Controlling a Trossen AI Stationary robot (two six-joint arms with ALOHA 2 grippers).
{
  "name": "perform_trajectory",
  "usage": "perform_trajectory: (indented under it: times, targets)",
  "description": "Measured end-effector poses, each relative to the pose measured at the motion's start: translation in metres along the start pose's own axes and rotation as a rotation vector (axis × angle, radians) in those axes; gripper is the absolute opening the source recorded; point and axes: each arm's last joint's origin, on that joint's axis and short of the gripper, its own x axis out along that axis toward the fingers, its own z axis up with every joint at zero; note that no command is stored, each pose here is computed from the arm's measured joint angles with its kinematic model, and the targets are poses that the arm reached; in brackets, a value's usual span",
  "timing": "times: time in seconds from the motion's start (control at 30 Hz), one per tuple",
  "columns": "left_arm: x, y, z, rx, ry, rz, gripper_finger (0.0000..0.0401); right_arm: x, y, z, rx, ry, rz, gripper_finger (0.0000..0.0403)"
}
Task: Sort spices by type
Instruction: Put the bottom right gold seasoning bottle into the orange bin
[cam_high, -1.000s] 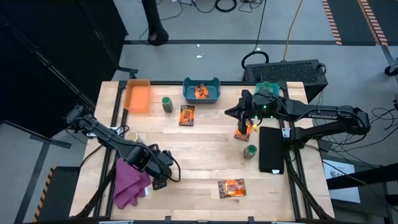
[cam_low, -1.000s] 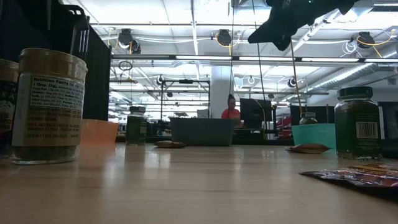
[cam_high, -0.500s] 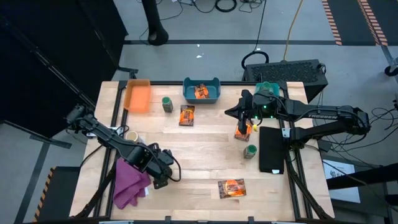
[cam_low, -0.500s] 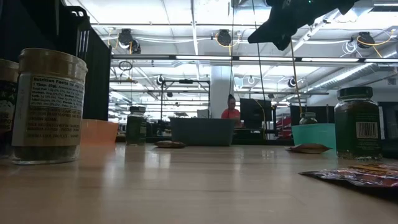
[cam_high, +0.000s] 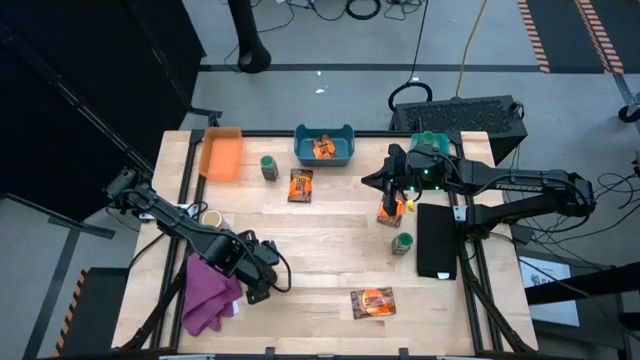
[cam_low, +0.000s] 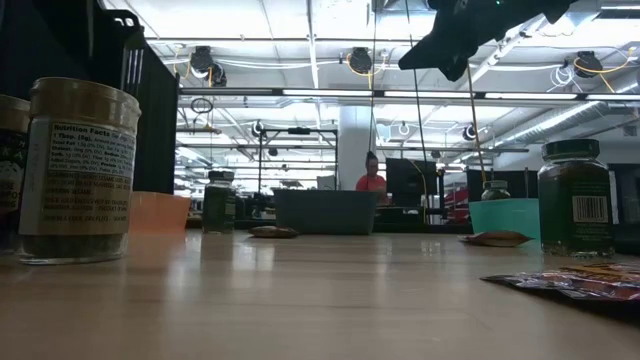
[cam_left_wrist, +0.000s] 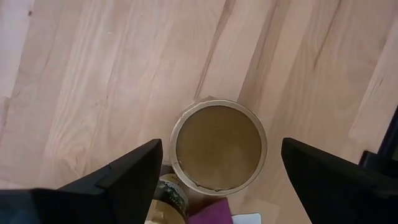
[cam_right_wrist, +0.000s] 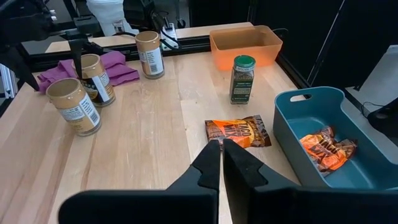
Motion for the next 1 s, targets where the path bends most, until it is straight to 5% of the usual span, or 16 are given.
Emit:
perform_trajectory:
  times: [1.0]
  targets:
    - [0.015,-0.012,-0.005,0.071,-0.032,0.078,0.0334,0.0,0.0,0.0,0.0,0.001,0.003,0.0]
